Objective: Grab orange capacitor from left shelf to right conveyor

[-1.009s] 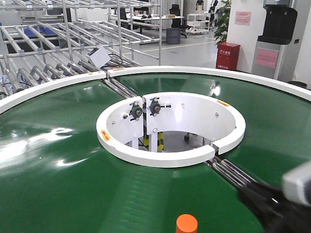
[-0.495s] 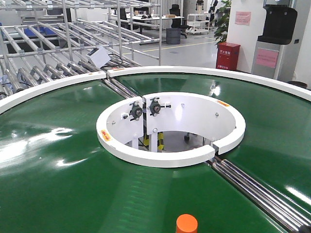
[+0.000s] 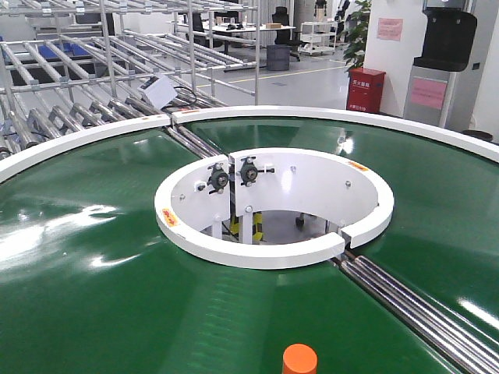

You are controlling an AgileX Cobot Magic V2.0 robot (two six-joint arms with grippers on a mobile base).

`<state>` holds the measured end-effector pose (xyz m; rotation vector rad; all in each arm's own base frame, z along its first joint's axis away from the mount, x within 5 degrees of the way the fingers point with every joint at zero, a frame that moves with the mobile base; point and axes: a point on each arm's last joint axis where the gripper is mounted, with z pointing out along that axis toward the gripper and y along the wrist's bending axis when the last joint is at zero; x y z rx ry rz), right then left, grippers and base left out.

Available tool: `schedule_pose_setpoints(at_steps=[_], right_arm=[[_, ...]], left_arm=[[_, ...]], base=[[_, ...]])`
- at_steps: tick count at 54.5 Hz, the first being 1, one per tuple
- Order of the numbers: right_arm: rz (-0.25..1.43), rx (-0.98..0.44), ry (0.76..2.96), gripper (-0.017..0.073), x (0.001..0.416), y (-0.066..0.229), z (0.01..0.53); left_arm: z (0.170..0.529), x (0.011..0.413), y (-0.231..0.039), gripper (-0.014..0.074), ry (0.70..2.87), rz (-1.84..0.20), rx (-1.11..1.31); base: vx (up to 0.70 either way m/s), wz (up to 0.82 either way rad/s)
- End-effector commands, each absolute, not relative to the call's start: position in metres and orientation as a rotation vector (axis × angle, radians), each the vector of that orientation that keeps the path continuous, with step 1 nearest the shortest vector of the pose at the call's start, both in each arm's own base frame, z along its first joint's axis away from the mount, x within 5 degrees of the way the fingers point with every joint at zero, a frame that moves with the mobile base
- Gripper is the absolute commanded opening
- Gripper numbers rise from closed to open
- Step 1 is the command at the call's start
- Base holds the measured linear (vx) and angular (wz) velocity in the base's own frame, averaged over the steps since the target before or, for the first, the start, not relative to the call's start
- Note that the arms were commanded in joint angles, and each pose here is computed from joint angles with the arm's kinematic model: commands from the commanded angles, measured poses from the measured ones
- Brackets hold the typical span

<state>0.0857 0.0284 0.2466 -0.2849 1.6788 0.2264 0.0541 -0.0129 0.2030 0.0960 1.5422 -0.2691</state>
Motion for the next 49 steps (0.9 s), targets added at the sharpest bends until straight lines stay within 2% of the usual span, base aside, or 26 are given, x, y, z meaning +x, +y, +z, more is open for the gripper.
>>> schedule_pose_setpoints(at_steps=[1, 9, 15, 49], right_arm=[[0.185, -0.19, 1.588, -0.0008, 0.079, 0.019, 0.239], [0.111, -0.099, 1.534, -0.0008, 0.062, 0.008, 0.204], [0.079, -0.061, 1.506, -0.0008, 0.056, 0.005, 0.2], [0.08, -0.062, 1.519, -0.0008, 0.056, 0.005, 0.199]], left_arm=[[0.221, 0.051, -0.012, -0.0006, 1.427, -0.292, 0.084], [0.221, 0.051, -0.012, -0.0006, 1.427, -0.292, 0.084], [0.221, 0.051, -0.012, -0.0006, 1.428, -0.292, 0.084], [0.221, 0.051, -0.012, -0.0006, 1.427, -0.292, 0.084]], base=[[0.0, 0.0], [0.0, 0.0], [0.0, 0.0], [0.0, 0.0]])
